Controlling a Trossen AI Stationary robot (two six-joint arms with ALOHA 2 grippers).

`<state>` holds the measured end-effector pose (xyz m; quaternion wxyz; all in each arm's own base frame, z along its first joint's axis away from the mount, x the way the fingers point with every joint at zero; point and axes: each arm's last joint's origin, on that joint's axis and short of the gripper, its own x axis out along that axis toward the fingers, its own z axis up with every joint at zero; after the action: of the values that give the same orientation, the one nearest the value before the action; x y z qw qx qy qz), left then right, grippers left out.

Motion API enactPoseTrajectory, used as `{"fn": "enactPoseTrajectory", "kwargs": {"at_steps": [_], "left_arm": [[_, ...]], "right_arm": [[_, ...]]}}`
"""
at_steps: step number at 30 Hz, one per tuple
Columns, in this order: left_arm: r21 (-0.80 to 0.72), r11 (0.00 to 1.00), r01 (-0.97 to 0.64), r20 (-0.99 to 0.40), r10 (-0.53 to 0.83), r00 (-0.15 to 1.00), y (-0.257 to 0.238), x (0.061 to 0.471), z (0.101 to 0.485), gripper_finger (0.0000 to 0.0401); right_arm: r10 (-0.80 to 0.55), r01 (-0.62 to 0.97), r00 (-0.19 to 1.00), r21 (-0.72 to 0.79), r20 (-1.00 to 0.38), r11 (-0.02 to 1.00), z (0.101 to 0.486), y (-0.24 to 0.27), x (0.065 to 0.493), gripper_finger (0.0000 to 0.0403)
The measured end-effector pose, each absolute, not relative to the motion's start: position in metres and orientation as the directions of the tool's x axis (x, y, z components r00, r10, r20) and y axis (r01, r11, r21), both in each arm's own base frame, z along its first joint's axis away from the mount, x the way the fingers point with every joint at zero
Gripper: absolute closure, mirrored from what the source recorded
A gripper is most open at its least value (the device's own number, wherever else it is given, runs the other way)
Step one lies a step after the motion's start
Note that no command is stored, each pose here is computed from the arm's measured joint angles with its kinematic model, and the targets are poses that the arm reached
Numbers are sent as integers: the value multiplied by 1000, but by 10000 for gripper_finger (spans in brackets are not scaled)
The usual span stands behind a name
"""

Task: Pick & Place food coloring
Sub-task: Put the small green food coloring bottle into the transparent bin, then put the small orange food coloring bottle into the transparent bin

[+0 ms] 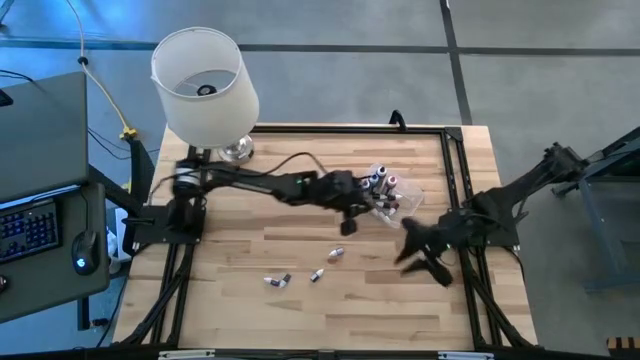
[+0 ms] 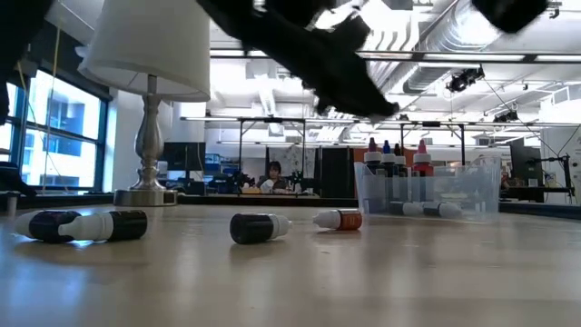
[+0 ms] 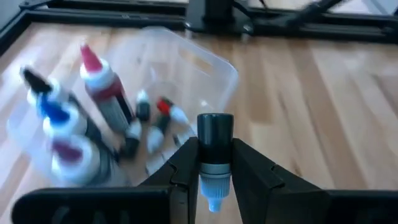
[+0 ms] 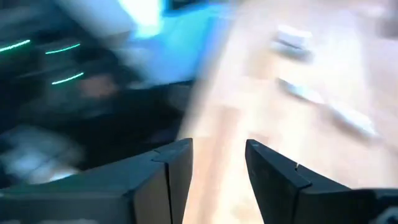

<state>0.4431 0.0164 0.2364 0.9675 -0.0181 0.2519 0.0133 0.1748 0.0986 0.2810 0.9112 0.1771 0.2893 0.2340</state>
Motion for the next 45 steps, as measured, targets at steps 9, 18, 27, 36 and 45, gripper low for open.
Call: {"fn": "enactPoseTrajectory", "kwargs": {"at_steps": [9, 18, 27, 36, 45], "left_arm": [[-33, 997, -69, -534, 40, 845, 33, 507, 220, 332], [27, 996, -81, -598, 80, 798, 39, 530, 199, 329], [44, 996, -83, -629, 92, 772, 39, 528, 194, 243], [-29, 1000, 0, -762, -22, 648, 23, 491, 285, 231], [55, 992, 111, -799, -22, 600, -17, 421, 369, 231]], "right_arm": [[216, 69, 714, 374, -666, 925, 263, 83, 153, 261], [215, 107, 709, 404, -671, 908, 262, 87, 150, 261], [214, 106, 716, 406, -665, 908, 263, 88, 151, 261], [224, 71, 739, 404, -635, 912, 266, 89, 153, 261], [171, 25, 806, 321, -566, 947, 271, 89, 158, 261]]}}
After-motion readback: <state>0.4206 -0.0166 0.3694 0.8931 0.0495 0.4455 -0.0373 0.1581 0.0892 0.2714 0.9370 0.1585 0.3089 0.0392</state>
